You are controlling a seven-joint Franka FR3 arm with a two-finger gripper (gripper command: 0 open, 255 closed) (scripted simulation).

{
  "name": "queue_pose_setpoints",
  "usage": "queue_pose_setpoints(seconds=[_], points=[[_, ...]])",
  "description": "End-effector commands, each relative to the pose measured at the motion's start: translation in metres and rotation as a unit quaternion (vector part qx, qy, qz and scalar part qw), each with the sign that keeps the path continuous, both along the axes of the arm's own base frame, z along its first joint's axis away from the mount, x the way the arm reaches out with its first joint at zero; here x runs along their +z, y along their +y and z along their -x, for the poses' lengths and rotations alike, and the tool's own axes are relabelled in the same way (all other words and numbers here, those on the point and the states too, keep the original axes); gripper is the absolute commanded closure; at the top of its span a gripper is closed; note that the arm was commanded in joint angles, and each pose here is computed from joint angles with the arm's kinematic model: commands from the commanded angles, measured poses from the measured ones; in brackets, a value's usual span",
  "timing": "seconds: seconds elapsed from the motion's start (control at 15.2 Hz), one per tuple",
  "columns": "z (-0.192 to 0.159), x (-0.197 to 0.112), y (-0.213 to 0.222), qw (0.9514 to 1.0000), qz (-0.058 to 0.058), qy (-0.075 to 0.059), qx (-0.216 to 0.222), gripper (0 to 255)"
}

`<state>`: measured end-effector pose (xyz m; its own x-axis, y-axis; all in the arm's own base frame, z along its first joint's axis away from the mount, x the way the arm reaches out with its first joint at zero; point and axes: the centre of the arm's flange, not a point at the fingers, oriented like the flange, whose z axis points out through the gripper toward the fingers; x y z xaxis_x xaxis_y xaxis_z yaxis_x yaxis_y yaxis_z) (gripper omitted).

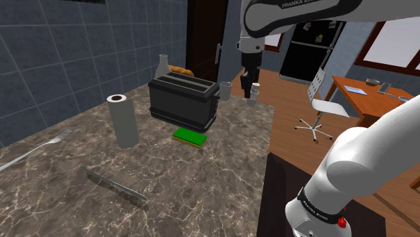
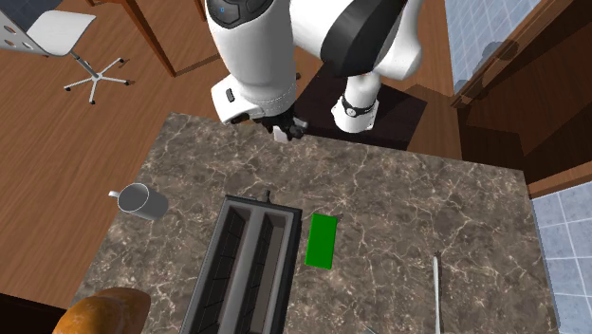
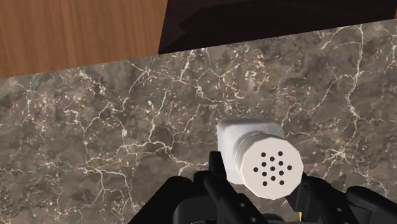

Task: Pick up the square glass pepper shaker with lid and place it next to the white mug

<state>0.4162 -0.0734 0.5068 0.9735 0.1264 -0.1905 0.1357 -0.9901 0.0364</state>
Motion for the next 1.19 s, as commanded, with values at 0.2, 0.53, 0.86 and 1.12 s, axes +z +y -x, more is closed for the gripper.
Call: queue_pose_setpoints(seconds=[0.2, 0.53, 0.86, 1.12], points=[[-0.031, -0.002, -0.058, 1.0, 0.0, 0.0, 0.001, 255], [-0.061, -0.002, -0.116, 1.0, 0.0, 0.0, 0.001, 255], [-0.091, -0.002, -0.175, 1.0, 0.0, 0.0, 0.001, 255], [-0.115, -0.002, -0.222, 1.0, 0.0, 0.0, 0.001, 255]])
